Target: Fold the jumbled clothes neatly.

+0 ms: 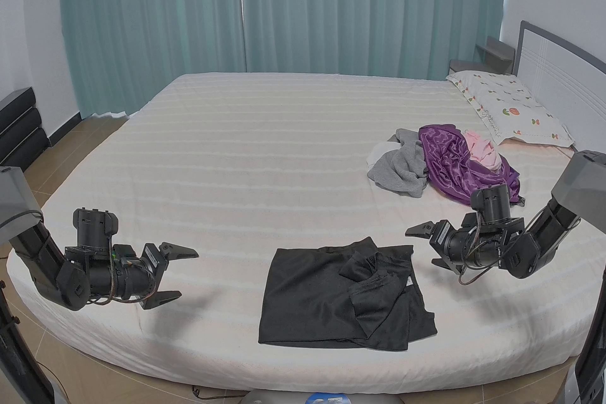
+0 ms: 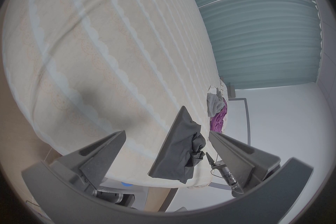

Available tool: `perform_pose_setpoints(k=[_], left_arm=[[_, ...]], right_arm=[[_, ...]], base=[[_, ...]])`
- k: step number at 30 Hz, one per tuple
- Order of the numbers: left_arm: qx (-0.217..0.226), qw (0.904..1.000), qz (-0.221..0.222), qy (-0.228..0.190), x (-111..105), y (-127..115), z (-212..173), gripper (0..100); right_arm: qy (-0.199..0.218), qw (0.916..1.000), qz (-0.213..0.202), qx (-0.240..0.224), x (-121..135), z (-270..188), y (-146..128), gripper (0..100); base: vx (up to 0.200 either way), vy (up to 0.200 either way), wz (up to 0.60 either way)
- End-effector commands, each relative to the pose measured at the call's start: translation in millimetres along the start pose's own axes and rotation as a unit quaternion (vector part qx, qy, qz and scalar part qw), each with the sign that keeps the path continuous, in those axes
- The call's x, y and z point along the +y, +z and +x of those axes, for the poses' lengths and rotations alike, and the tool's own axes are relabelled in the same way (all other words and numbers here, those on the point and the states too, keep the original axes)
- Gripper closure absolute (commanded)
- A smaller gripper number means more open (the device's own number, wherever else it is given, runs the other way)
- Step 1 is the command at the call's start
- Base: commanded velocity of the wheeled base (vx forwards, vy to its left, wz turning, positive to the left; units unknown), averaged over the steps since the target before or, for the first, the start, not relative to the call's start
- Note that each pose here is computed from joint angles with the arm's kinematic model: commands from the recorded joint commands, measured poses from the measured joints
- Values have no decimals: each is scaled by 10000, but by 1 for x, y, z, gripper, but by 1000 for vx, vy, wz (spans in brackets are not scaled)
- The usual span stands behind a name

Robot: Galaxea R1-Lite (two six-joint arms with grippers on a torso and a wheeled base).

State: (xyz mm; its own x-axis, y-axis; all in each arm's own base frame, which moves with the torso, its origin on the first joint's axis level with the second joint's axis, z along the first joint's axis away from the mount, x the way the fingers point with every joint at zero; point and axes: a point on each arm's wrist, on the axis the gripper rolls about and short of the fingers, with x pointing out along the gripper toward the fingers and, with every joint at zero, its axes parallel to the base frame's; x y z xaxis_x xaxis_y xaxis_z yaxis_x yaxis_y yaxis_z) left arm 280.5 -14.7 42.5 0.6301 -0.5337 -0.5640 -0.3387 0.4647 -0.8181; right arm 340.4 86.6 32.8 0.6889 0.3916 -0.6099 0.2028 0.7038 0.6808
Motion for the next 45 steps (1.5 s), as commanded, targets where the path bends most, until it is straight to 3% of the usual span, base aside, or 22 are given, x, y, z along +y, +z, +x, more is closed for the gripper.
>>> perform_pose_setpoints(k=[1, 12, 23, 28, 39, 45], left_arm=[[7, 10000, -17, -2, 0, 0, 1, 0], [-120, 9998, -128, 55, -1, 1, 1, 0], [-117, 9998, -132, 60, -1, 1, 1, 0], [-124, 9998, -116, 49, -1, 2, 1, 0], [-127, 9999, -105, 44, -2, 2, 1, 0], [-127, 9999, -97, 44, -2, 2, 1, 0]], right_arm=[[448, 9988, -213, -28, 31, -25, -8, 0], [730, 9928, -704, 635, 62, -2, -58, 0], [772, 9905, -810, 794, 69, 19, -70, 0], [730, 9891, -876, 929, 68, 24, -79, 0], [-26, 9941, -676, 851, 24, 46, -70, 0], [-585, 9921, -871, 684, 7, 27, -57, 0]], base=[[0, 0, 0], [0, 127, 0], [0, 200, 0], [0, 0, 0], [0, 0, 0], [0, 0, 0]])
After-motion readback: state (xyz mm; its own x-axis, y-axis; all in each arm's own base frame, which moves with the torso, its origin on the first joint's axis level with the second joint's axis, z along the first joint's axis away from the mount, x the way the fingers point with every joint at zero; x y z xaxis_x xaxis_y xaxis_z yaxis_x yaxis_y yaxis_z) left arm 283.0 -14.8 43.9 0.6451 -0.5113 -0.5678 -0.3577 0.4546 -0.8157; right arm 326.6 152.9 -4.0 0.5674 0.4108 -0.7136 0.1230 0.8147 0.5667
